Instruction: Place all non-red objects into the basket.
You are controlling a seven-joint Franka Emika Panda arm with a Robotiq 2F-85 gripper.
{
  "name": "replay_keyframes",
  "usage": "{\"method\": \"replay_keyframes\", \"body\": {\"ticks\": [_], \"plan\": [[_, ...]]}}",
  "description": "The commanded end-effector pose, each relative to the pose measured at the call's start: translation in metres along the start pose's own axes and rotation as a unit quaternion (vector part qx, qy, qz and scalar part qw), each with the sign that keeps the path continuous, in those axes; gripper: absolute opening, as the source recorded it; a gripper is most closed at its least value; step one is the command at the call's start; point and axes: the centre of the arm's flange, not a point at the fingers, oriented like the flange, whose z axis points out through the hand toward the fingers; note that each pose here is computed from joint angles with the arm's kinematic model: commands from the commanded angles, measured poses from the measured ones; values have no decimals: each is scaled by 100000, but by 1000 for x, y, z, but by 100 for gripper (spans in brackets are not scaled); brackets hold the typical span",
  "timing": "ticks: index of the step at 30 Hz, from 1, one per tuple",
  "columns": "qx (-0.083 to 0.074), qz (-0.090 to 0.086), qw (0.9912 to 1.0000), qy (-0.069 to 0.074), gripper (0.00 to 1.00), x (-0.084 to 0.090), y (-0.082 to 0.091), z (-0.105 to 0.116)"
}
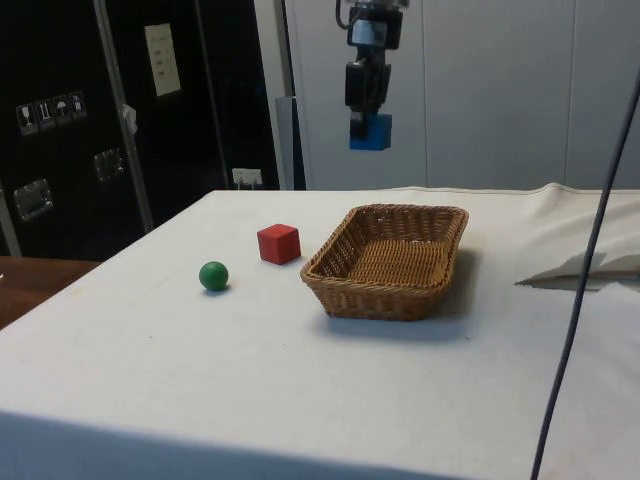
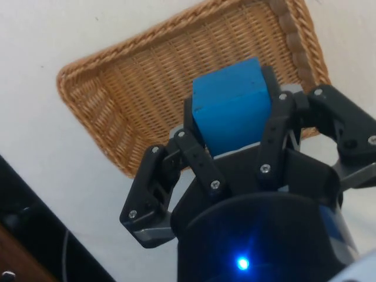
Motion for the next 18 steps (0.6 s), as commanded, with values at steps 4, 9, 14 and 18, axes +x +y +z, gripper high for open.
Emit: {"method": "replay_keyframes", "body": {"ticks": [4,9,14,18], "plan": [[-1883,-896,99978,52,4,-7,-2,2],[-2597,-1825,99949,-402,4,-17,-13,13],[-2604,-2285,99938,-686,4,-26,-20,24],[-2445,-2557,99934,-866,4,-33,-26,33]]}}
